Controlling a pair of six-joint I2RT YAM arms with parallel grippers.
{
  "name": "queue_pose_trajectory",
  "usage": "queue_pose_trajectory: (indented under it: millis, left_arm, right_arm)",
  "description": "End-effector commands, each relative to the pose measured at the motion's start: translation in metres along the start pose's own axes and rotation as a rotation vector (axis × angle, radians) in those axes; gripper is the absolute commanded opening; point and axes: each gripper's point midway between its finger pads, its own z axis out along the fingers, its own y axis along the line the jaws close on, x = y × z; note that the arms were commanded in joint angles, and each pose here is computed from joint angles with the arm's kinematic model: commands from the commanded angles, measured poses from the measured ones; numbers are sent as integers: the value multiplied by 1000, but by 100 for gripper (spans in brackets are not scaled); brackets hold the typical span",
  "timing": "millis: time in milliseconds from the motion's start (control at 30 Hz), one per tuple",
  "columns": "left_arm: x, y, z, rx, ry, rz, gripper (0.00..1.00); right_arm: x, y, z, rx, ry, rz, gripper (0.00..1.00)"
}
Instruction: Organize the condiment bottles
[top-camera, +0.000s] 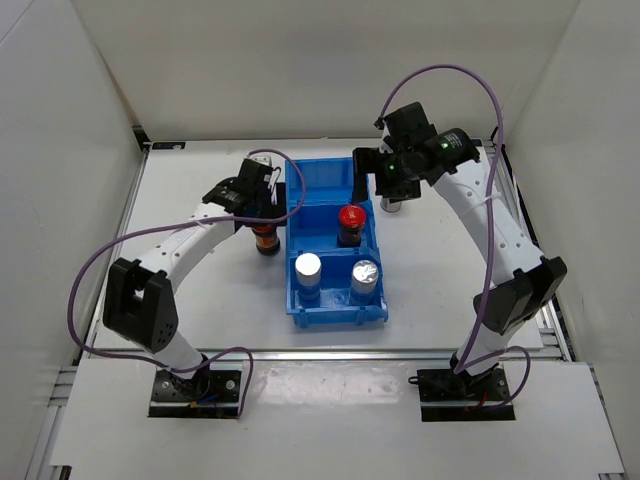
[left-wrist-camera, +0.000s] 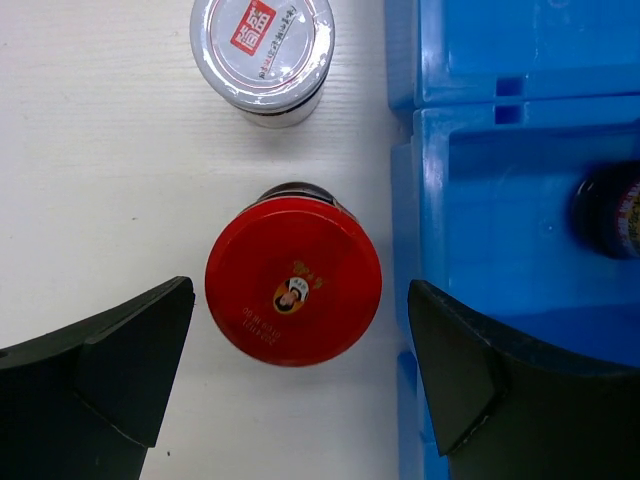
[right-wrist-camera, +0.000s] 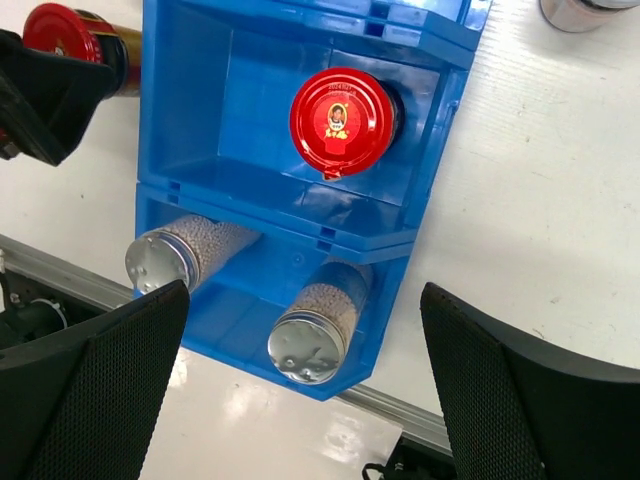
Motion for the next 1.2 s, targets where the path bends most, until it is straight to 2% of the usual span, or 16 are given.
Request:
queue_pose_trajectory:
  millis: [0,100,200,233,333,367,433,467,500,533,733,900,1000,1167]
  left_arm:
    - [-21,-9,-2,28,-55,-22,99]
    - [-20,-9,4,34,-52,-37,99]
    - [-23,-15,6,59,-55,-39,83]
    - [-23,-15,6,59,-55,-39,75]
    - [-31,-12,1,59,-76,-40,57]
    - [-34,-11,-4,64,-91,-32,43]
    - [-39,-9,-11,59,-114,-38,29]
    - [-42,-5,-19,49,-130,-32,18]
    - [-51,-4,-26,47,-157,-39,12]
    - [-50,-1,-30,37,-157,-39,11]
    - [-104,6,-88,34,-316,-65,11]
    - [-150,-14,-140,46,-477,-60,11]
    - [-161,-39,-154,119,-506,-54,11]
    - [-149,-86,-138,253,-431,-8,11]
  right_arm:
    - [-7,-2,-17,-20,-46,18,100]
    - [-8,-9,-21,-7,-44,23,100]
    - [-9,-11,-24,-10,-46,10,100]
    - [-11,-15,-24,-5,-49,18,100]
    - [-11,-17,-27,-8,-49,25,100]
    - [-13,-20,-27,-3,-52,34,100]
    - [-14,-24,-28,3,-54,32,100]
    - [-14,-23,-28,-6,-52,32,100]
    - [-14,-23,-28,-6,-52,32,100]
    - [-13,-27,-26,1,-46,40,100]
    - [-13,-36,-25,1,-39,57,100]
    - [-9,-43,-18,6,-13,68,100]
    - [-7,-48,-17,14,-5,88,100]
    - [-3,-54,-10,12,21,109,100]
